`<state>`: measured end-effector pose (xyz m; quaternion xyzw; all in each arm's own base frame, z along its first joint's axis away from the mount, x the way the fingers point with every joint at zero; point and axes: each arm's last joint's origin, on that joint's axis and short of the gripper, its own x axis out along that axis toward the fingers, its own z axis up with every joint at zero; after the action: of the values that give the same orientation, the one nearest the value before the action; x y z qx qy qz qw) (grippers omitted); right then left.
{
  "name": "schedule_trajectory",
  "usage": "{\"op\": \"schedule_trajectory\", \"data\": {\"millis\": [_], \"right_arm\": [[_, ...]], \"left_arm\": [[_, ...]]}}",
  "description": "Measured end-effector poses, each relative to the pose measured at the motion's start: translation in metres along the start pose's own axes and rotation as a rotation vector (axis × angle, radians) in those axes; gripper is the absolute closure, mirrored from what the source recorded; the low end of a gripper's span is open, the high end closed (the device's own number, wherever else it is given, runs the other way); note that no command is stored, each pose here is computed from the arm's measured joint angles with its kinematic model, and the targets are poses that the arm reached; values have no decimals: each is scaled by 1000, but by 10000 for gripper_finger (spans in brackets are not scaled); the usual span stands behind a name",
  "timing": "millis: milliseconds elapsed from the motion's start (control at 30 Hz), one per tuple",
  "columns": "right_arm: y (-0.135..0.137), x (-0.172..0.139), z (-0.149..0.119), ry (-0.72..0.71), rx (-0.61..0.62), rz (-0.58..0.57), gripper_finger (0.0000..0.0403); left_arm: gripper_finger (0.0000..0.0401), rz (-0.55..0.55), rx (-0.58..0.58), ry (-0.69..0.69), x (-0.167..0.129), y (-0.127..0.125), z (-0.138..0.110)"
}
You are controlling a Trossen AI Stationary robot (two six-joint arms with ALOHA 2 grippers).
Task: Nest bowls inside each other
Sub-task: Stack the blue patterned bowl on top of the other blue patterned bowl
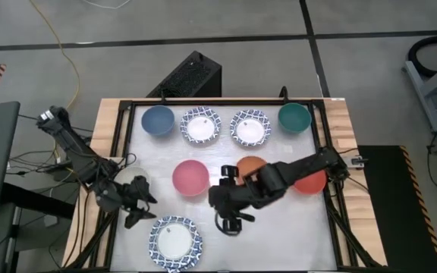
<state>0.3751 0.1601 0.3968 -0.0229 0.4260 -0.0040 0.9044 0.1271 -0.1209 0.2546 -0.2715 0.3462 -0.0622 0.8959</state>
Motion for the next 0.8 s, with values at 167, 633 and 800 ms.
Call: {"op": "schedule_trajectory", "data": {"millis": [167, 633, 800], "right_arm": [[12, -3, -4, -11, -29, -27, 175], [5, -1, -5, 18, 24, -53, 175], [5, -1, -6, 27, 22, -56, 175]], "left_arm": [[127, 42, -35, 32, 9, -4, -11], [127, 9, -27, 136, 45, -18, -25], [127, 19, -19, 146, 47, -17, -27]]}}
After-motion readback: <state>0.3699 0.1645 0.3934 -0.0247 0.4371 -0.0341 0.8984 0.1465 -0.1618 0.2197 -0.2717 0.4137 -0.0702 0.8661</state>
